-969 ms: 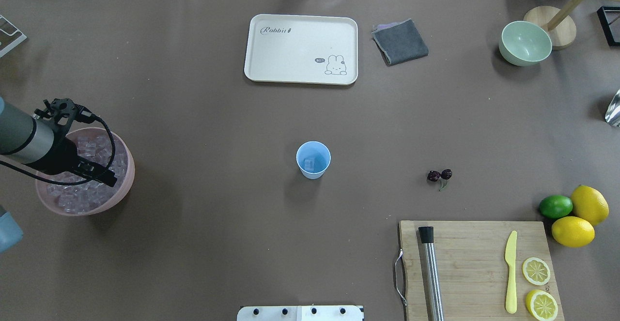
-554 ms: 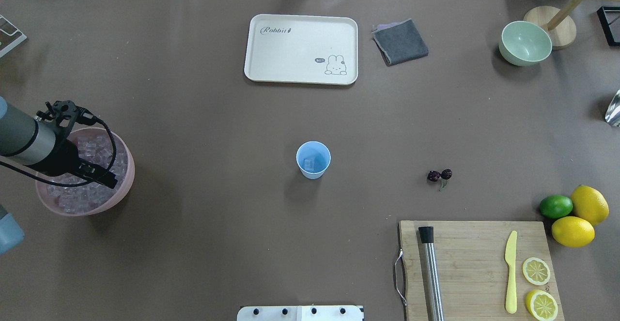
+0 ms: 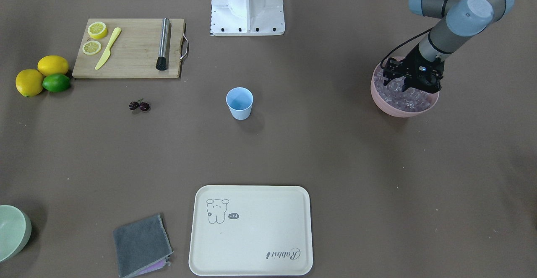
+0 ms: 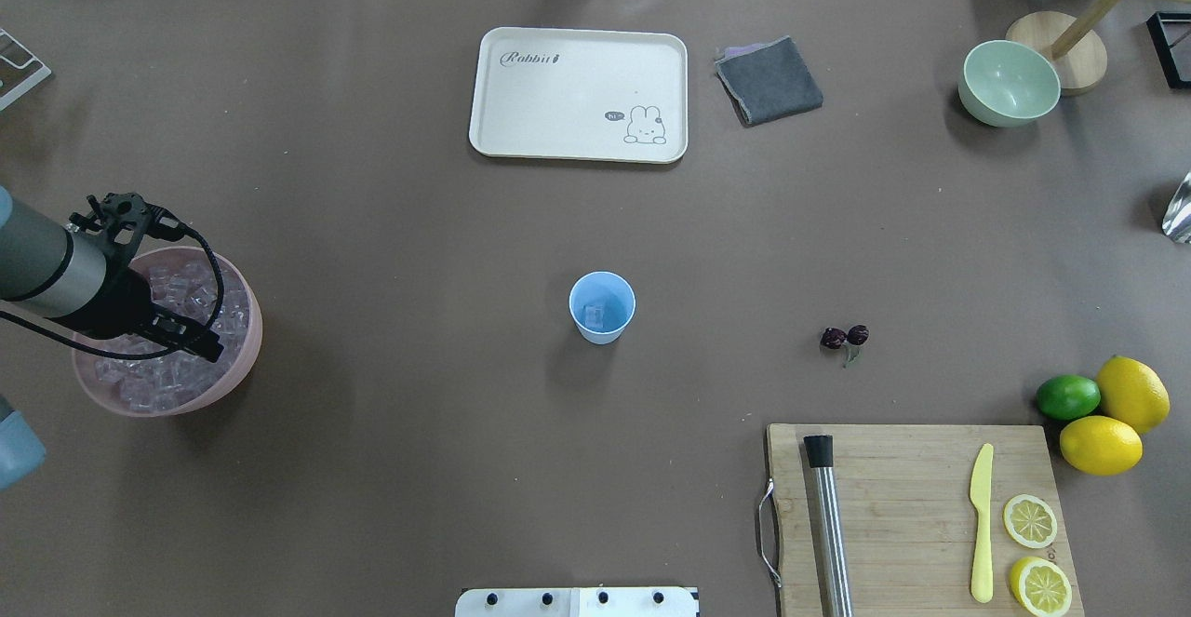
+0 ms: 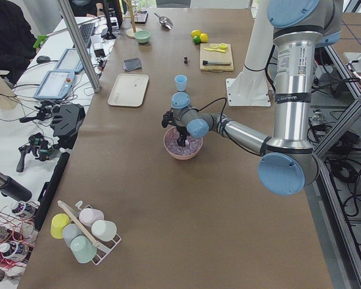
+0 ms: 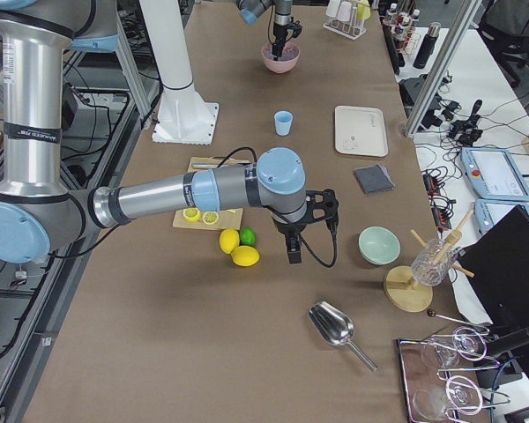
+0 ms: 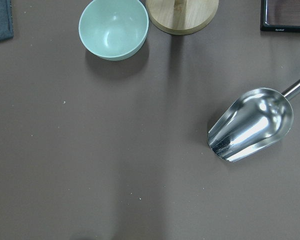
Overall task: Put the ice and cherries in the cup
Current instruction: 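Lower the left gripper into the bowl and grasp another ice cube, then lift the second ice cube out of the bowl with the left gripper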
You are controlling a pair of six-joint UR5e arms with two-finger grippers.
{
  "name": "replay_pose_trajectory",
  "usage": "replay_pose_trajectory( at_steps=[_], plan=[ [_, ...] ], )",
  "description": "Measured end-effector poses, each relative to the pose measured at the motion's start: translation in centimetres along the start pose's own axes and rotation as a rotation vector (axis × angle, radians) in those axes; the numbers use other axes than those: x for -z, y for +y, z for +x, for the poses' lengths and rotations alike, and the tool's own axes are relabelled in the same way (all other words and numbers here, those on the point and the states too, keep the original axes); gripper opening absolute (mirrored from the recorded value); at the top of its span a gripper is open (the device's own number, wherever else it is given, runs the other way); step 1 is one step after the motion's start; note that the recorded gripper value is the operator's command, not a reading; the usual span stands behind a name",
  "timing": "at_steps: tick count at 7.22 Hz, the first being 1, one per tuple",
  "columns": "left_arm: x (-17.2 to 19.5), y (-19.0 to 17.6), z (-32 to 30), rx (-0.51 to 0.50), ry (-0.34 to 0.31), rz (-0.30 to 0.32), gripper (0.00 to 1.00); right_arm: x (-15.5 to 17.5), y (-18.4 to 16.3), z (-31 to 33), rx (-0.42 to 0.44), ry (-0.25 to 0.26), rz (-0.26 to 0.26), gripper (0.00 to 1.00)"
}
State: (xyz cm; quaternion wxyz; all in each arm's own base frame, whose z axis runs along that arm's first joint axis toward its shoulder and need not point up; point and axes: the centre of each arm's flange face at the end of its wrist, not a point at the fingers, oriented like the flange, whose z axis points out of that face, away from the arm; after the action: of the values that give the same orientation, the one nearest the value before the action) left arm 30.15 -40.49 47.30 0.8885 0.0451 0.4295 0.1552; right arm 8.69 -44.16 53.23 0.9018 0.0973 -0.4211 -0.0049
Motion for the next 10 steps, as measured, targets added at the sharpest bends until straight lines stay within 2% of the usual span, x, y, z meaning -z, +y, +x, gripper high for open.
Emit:
replay_pose_trajectory(
  at_steps=[4,5,6,7,10],
  plan=[
    [0.1,0.0,0.1,-0.001,0.001,0.002,0.07,0.1,-0.2,-0.2,0.004,0.0,0.004,1.0],
    [0.5,-0.1,0.2,-0.003,0.006,0.006,0.0,0.1,-0.2,-0.1,0.004,-0.001,0.003,1.0],
    [1.4,0.0,0.6,-0.006,0.022,0.012,0.0,0.1,-0.2,-0.1,0.003,-0.001,0.003,1.0],
    [3.3,-0.1,0.7,-0.005,0.043,0.033,0.0,0.1,-0.2,-0.1,0.003,-0.002,0.004,1.0],
    [9.3,-2.3,-0.7,0.018,0.058,0.15,0.0,0.2,-0.2,-0.2,0.004,-0.006,0.005,1.0]
  ],
)
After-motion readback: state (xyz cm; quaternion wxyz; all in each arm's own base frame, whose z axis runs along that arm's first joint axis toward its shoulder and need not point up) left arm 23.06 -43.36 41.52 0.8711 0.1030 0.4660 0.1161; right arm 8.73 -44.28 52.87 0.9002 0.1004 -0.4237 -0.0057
